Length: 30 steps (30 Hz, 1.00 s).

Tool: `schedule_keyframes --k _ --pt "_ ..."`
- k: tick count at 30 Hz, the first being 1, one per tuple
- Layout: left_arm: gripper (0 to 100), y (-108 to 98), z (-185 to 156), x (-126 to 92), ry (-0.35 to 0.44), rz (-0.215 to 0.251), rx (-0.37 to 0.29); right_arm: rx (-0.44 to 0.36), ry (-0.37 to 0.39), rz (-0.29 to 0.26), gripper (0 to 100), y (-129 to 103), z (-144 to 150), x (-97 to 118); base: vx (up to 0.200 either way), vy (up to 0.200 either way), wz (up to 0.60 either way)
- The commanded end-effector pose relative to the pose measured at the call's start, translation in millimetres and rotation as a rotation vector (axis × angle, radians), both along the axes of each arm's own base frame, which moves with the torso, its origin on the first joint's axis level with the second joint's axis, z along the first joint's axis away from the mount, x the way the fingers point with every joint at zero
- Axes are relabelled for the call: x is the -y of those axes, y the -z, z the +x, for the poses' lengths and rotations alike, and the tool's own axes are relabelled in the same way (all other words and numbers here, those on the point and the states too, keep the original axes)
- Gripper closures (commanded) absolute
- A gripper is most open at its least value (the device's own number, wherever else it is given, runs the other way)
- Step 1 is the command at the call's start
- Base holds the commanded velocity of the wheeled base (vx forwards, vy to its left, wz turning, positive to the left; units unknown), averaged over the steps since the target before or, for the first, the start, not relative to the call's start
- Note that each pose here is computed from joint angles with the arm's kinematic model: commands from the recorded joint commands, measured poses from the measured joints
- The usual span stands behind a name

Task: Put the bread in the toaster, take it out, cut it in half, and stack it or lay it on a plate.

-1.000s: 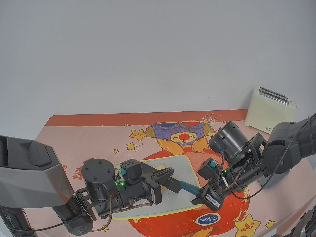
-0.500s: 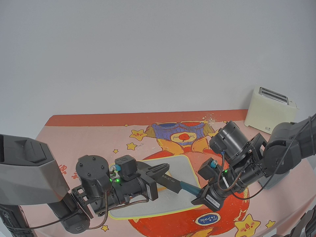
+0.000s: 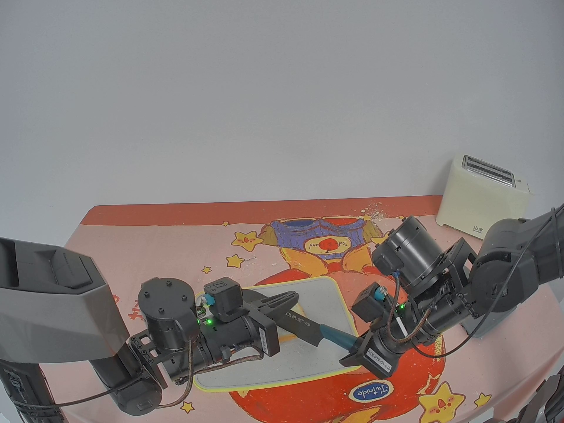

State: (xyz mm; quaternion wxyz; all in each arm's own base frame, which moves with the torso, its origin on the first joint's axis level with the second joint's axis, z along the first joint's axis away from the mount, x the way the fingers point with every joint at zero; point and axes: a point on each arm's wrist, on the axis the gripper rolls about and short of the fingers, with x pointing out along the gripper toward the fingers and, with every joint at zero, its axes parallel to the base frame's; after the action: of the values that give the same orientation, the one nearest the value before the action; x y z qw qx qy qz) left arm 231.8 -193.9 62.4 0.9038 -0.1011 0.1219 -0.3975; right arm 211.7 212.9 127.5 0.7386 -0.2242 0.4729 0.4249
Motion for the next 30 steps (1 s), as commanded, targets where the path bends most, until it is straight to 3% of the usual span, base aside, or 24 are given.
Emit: schedule_keyframes --k 1,30 --pt "100 5.6 3.2 -1.7 -0.011 0.007 -0.01 0.002 -0.001 0.0 100 -0.1 0.6 -0.7 0.0 0.0 0.0" --pt "100 10.9 4.0 -1.7 -0.013 0.02 -0.023 0.019 0.0 0.018 100 -6.6 1.6 -1.6 0.0 0.0 0.0"
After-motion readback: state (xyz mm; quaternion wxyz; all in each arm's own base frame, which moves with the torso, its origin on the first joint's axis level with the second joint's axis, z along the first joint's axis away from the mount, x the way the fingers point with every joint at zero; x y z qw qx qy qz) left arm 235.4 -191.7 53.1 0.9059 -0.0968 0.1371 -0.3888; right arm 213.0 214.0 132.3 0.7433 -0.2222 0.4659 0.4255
